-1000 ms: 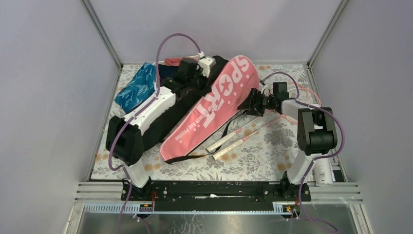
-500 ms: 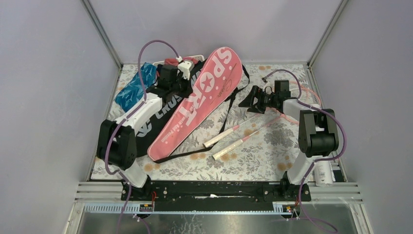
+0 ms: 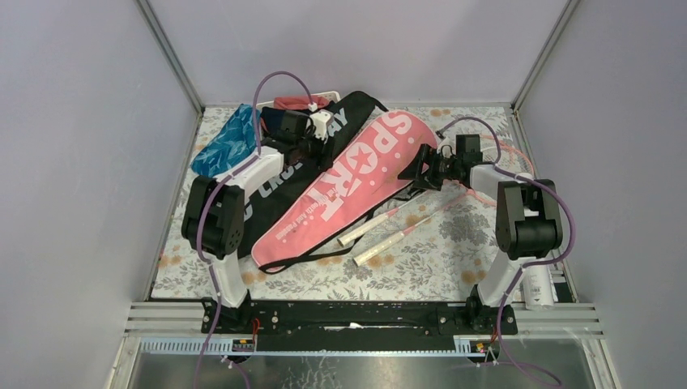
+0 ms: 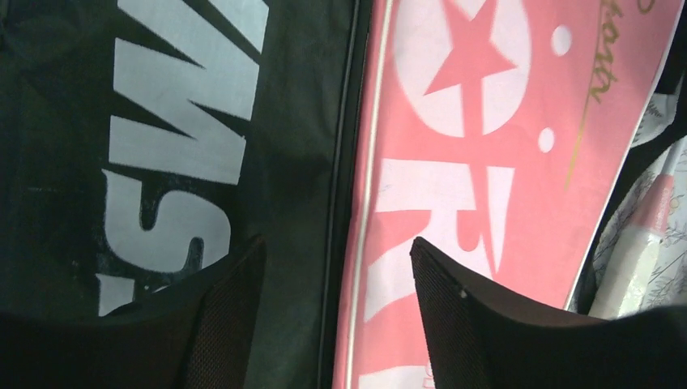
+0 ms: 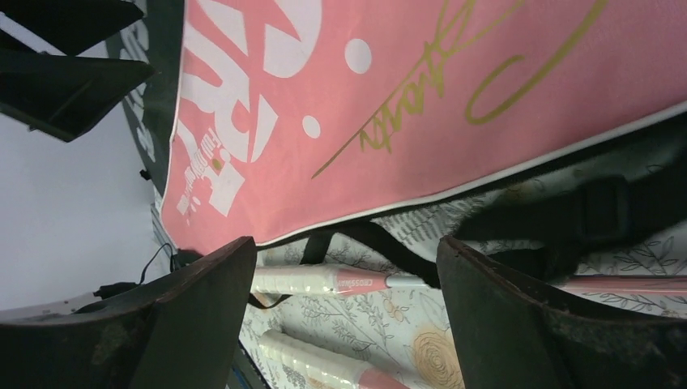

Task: Pack up the badminton gear
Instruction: Open the racket bag at the center of the board.

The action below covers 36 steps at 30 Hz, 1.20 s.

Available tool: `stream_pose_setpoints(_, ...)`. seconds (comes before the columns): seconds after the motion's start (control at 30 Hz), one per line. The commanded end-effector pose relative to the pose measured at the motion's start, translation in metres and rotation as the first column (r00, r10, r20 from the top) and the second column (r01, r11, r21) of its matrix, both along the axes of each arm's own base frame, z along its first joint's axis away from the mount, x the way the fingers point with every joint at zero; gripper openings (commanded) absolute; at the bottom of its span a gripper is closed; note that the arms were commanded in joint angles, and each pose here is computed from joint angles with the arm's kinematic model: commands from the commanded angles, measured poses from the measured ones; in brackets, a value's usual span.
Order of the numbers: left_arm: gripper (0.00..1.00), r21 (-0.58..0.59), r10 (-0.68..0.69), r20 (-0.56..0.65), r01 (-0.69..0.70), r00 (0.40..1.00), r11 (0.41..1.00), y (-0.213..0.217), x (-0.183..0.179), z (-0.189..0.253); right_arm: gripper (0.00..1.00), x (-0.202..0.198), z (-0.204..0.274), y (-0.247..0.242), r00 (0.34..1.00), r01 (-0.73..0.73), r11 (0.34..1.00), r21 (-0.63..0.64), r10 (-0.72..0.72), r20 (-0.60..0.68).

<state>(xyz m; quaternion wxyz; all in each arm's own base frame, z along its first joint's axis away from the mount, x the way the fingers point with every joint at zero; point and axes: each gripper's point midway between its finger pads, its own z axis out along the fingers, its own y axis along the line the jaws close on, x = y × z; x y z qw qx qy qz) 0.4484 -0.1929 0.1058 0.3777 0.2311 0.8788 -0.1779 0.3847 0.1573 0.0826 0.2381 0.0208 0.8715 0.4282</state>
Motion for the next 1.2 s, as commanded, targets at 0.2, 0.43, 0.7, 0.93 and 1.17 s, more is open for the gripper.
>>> stream_pose_setpoints(0.2, 0.78, -0.048, -0.170, -0.011, 0.169, 0.985, 0.984, -0.042, 0.003, 0.002, 0.86, 0.022, -0.033, -0.004, 0.996, 0.057, 0.994, -0.093, -0.063, -0.057)
stream_pose_setpoints(0.43, 0.80, -0.004, -0.260, -0.029, 0.260, 0.965, 0.966, -0.072, -0.001, -0.017, 0.84, 0.016, -0.055, -0.006, 0.989, 0.060, 0.983, -0.171, -0.082, -0.121)
stream_pose_setpoints(0.7, 0.93, 0.063, -0.170, -0.092, 0.177, 0.981, 0.982, -0.072, 0.023, -0.048, 0.82, 0.015, -0.067, -0.011, 0.986, 0.070, 0.969, -0.237, -0.103, -0.131)
stream_pose_setpoints(0.93, 0.98, 0.119, -0.122, -0.069, 0.130, 0.990, 0.984, -0.063, 0.036, -0.062, 0.76, 0.016, -0.074, -0.014, 0.984, 0.075, 0.960, -0.270, -0.115, -0.136)
stream_pose_setpoints(1.17, 0.98, 0.119, -0.135, -0.133, 0.151, 0.982, 0.981, -0.065, 0.031, -0.083, 0.67, 0.017, -0.080, -0.015, 0.983, 0.073, 0.954, -0.290, -0.118, -0.140)
